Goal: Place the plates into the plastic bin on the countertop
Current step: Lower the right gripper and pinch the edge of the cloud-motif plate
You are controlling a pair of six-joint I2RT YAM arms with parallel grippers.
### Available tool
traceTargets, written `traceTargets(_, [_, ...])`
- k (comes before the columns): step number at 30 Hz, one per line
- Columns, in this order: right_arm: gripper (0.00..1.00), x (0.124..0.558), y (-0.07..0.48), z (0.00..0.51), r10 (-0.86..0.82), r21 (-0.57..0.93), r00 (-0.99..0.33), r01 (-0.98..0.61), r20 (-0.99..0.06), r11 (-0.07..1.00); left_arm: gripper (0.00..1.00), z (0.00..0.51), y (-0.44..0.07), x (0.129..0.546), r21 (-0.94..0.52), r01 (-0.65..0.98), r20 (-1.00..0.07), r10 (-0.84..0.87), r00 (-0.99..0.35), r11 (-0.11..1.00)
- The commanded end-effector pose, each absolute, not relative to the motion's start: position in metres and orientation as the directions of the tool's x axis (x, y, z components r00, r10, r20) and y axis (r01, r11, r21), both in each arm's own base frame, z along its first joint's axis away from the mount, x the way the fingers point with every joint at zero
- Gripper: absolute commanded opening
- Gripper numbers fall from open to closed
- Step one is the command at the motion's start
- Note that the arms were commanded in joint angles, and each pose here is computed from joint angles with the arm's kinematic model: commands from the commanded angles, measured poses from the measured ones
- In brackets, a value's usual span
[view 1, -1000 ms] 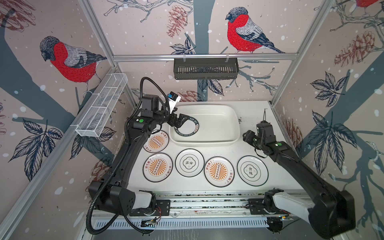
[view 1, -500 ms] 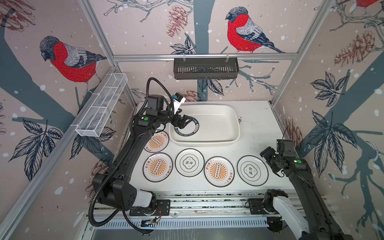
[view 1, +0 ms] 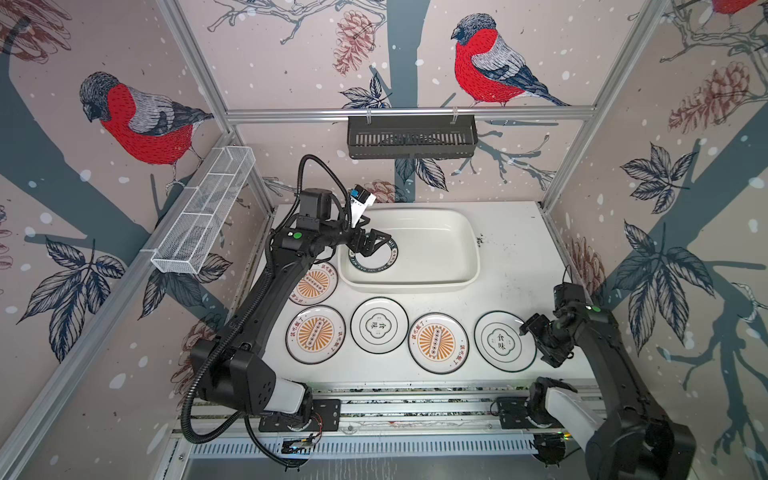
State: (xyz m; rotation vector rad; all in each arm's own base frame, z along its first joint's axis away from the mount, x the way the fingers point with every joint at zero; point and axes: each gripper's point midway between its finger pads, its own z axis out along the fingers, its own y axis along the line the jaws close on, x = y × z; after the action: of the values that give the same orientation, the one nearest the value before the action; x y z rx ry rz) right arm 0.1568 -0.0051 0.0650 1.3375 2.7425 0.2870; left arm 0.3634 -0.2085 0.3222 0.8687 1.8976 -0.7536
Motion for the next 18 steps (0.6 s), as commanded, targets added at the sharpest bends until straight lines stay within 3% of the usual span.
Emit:
traceTargets(1, [0.8,0.151,0.002,0.059,0.785,0.194,-0.616,0.78,0.066,0.595,0.95,0.331,-0.213,0.364,-0.135,0.829,-0.913,0.257,-0.317,0.543])
traceTargets(18, [0.82,0.139,0.029,0.03,0.774,0.192,-0.611,0.79,0.169,0.582,0.95,0.328,-0.216,0.365,-0.138,0.83,-0.91,0.262,-0.322,0.54])
